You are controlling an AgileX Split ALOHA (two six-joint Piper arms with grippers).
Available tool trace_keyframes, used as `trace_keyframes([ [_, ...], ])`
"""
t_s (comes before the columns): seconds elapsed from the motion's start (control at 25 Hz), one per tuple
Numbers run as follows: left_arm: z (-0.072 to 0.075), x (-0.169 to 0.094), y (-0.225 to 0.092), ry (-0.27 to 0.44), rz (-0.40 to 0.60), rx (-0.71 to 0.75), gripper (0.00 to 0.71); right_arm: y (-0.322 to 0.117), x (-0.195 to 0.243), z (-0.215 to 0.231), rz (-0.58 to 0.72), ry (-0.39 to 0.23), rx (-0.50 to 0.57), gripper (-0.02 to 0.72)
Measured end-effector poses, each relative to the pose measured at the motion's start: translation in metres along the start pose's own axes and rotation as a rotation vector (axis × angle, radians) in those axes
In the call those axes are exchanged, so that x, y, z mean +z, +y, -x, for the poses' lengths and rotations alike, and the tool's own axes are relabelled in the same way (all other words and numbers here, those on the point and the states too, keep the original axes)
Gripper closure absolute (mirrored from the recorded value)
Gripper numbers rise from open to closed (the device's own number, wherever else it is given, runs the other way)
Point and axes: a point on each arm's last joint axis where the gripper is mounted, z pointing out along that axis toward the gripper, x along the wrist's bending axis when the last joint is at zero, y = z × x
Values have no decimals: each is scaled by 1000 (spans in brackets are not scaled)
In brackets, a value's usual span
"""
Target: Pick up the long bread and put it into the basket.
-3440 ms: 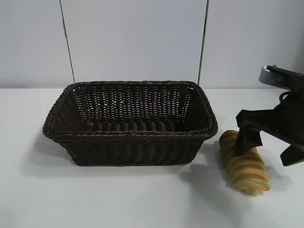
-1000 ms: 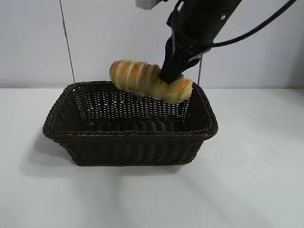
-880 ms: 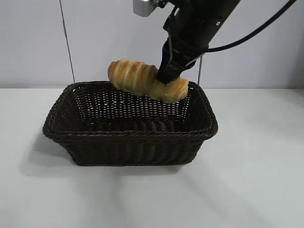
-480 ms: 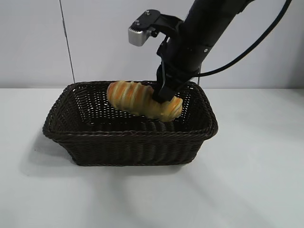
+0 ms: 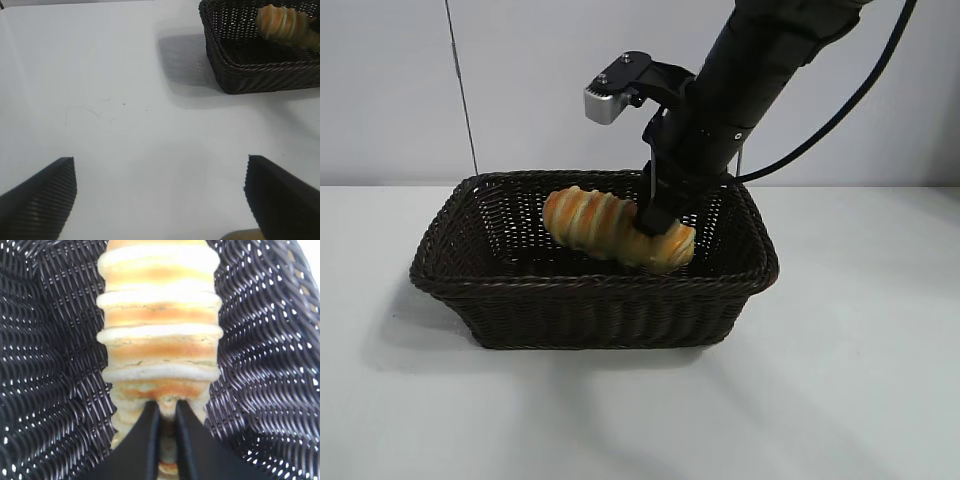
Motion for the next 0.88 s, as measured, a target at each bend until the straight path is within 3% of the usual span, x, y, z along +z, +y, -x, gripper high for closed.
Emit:
trace_keyframes([
  [0.16, 0, 0, 0, 0, 0, 0, 51, 13, -22, 6, 33, -17, 104, 69],
  [0.48, 0, 0, 0, 0, 0, 0, 51, 37, -65, 28, 32, -44, 497, 20],
  [0.68, 0, 0, 0, 0, 0, 0, 51, 31, -95, 57, -12, -152, 762, 13],
  [0.88, 0, 0, 0, 0, 0, 0, 51, 11, -127, 85, -92, -258, 867, 10],
])
